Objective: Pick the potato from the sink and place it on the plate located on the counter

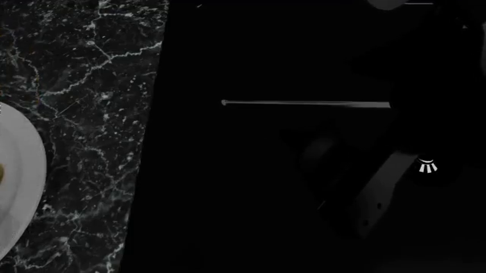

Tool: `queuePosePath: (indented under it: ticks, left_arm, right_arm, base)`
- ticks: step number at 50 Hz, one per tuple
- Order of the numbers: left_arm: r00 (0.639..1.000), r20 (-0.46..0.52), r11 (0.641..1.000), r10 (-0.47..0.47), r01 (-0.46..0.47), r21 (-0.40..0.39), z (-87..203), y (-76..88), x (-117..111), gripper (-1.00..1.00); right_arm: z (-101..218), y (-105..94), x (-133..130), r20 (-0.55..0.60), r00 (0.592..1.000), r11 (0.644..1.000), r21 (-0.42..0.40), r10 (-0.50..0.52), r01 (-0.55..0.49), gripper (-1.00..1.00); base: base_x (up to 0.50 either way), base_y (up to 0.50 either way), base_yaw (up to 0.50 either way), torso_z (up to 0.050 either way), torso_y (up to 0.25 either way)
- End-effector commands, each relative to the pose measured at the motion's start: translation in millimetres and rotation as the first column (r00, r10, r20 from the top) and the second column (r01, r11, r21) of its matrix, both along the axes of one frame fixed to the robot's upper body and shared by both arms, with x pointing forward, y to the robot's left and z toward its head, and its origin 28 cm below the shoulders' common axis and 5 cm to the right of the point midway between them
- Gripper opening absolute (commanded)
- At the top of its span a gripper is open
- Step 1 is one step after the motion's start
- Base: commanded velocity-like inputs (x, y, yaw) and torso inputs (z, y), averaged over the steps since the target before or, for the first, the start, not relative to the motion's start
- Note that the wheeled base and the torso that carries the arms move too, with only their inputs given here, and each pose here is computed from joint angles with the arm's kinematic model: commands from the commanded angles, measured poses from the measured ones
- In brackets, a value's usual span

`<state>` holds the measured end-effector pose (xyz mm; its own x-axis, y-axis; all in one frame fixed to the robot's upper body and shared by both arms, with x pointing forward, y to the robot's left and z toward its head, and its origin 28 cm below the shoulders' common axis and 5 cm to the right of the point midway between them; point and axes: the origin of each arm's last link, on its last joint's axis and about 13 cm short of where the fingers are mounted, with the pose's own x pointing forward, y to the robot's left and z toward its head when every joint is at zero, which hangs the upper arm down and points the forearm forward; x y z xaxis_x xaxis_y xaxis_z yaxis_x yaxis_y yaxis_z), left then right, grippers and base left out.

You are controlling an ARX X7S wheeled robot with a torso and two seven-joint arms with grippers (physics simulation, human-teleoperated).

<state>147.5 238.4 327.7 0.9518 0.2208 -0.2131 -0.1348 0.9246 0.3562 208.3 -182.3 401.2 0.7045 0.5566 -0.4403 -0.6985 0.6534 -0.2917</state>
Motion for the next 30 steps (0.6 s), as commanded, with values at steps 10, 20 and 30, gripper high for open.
queuePosePath:
  ticks: [10, 20, 30]
  left_arm:
    - [0.993, 0.114, 0.997, -0.025, 0.033, -0.063, 17.8, -6.6, -11.1, 1.0]
    - [0.981, 0.19, 0.996, -0.039, 0.052, -0.066, 29.1, -9.4, -22.6, 1.0]
    - [0.963, 0.264, 0.998, -0.044, 0.056, -0.039, 38.4, -9.6, -39.7, 1.0]
  right_arm:
    - [-2.9, 4.8, 5.0, 0.07, 0.997, 1.0, -0.023, -0.008, 0.01, 1.0]
    - [-2.0, 5.4, 2.1, 0.082, 0.996, 0.999, -0.026, -0.036, 0.038, 1.0]
    - [2.5, 3.4, -9.2, 0.104, 0.993, 0.998, -0.013, -0.063, 0.065, 1.0]
  base:
    - [0.0, 0.0, 0.0, 0.0, 0.0]
    - [0.0, 0.0, 0.0, 0.0, 0.0]
    - [0.0, 0.0, 0.0, 0.0, 0.0]
